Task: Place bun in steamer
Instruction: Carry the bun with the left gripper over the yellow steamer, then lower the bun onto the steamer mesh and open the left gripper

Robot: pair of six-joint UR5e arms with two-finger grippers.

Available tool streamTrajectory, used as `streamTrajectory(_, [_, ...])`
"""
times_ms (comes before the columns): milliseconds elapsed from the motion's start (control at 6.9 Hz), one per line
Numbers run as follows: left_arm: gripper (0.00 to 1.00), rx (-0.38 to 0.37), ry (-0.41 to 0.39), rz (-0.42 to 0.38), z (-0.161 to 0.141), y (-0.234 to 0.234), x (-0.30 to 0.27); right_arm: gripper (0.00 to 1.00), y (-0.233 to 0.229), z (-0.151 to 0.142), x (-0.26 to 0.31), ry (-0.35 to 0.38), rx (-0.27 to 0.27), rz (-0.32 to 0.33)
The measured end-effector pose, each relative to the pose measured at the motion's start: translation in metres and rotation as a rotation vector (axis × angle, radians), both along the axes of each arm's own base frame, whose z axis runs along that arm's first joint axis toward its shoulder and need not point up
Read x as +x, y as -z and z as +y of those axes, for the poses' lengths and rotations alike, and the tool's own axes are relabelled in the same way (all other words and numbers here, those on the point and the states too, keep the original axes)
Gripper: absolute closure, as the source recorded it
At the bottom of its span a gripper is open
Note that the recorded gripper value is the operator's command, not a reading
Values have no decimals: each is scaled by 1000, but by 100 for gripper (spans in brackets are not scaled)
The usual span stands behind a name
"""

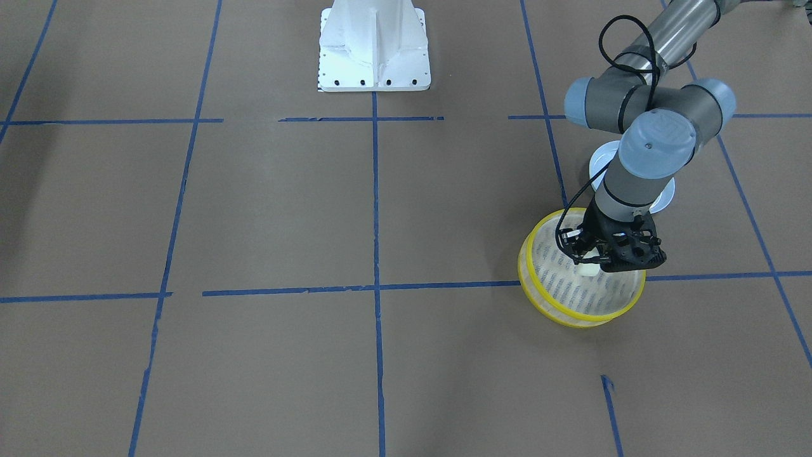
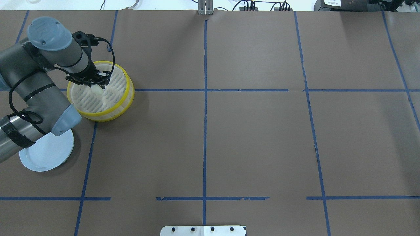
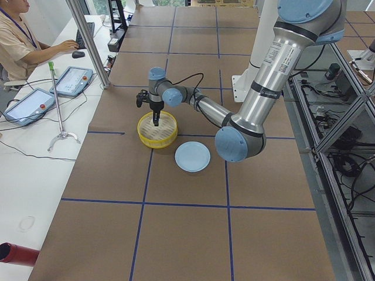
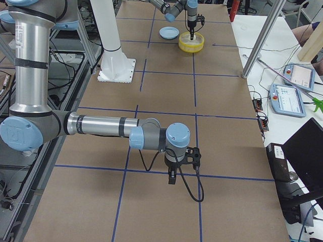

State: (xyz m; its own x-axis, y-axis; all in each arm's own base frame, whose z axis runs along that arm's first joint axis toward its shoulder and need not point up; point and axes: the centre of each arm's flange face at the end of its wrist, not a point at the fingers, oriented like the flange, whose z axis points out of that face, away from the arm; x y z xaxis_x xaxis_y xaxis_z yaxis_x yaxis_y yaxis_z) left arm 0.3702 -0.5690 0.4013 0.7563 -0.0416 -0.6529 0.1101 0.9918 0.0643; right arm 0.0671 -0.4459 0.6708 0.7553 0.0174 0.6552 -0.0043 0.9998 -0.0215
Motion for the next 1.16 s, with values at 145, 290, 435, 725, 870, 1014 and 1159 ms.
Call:
streamTrajectory(145, [58,-12,-1,0,4,-4,7,0,0,0,0,0,0,0])
streamTrajectory(290, [57,-19,0,-1,6,-6,10,0,0,0,0,0,0,0])
streamTrajectory(435, [57,-22,0,0,7,-6,11,0,0,0,0,0,0,0])
streamTrajectory(725, [50,-31,-4,-7,8,-12,15,0,0,0,0,0,0,0])
streamTrajectory(870, [42,-34,-6,-9,8,-14,17,0,0,0,0,0,0,0])
streamTrajectory(1014, [23,-34,-8,-10,9,-14,18,0,0,0,0,0,0,0])
streamTrajectory(1159, [10,-33,-9,-9,9,-14,18,0,0,0,0,0,0,0])
